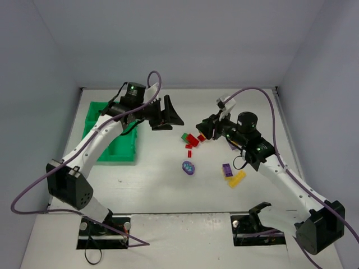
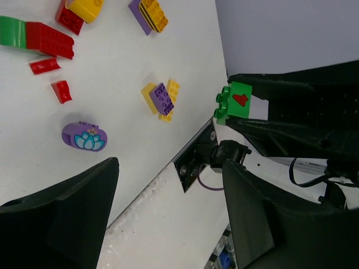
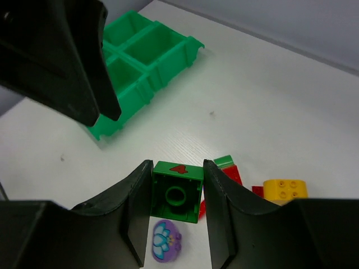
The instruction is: Sort the legos into containers by color
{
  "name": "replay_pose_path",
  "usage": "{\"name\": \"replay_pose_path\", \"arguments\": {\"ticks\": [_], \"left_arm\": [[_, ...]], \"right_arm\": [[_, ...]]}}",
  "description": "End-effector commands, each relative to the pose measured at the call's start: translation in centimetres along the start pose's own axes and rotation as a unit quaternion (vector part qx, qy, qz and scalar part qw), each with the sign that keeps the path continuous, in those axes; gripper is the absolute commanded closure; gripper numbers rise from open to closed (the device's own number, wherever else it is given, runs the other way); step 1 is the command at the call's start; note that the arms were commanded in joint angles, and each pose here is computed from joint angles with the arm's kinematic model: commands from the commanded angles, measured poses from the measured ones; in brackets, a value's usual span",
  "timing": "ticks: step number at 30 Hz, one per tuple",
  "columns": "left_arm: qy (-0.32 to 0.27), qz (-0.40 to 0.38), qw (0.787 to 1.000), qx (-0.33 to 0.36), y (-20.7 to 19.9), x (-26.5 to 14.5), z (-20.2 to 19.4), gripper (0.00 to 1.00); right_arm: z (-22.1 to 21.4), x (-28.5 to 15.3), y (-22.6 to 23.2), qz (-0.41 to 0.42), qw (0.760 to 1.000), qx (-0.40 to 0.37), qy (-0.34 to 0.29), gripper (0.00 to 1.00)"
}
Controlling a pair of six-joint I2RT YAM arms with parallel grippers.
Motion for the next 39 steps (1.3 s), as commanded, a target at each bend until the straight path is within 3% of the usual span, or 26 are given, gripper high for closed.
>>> {"name": "replay_pose_path", "arguments": {"ticks": [1,5,6,10,14,24,39], "left_arm": [[-0.116,-0.056,0.987,0.1,-3.8,-2.7,1.2,0.32],[-0.145,-0.031,0.972,0.182,-4.1,-2.1,0.1,0.32],[-0.148,-0.024,0.97,0.192,-4.1,-2.0,-0.2,0.32],[-0.187,-0.02,0.954,0.234,-5.0,-1.3,-0.4,0.32],[-0.201,-0.009,0.949,0.243,-5.4,-0.8,-0.3,0.32],[-0.239,0.013,0.939,0.246,-5.9,0.9,0.1,0.32],[-0.25,0.009,0.933,0.26,-7.0,2.2,-0.4,0.32]], "right_arm": [[3.9,1.2,0.3,-0.02,0.993,0.104,-0.059,1.0],[5.2,1.8,0.8,-0.046,0.958,0.273,-0.076,1.0],[5.0,1.9,0.7,-0.051,0.957,0.274,-0.075,1.0],[5.3,2.2,1.2,-0.056,0.913,0.397,-0.081,1.0],[5.9,1.9,1.3,-0.068,0.881,0.458,-0.101,1.0],[6.0,2.2,1.4,-0.054,0.828,0.545,-0.12,1.0],[5.7,3.0,1.6,-0.03,0.812,0.571,-0.118,1.0]]}}
Point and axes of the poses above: each gripper's point midway between its finger pads, its own x axis out along the fingers, its own y axis along the line the jaws close on, z = x × y, the point moved 9 cm from there along -x, back along the fingers, and after that the axes turned 1 degree about -x, right-handed, at the moved point
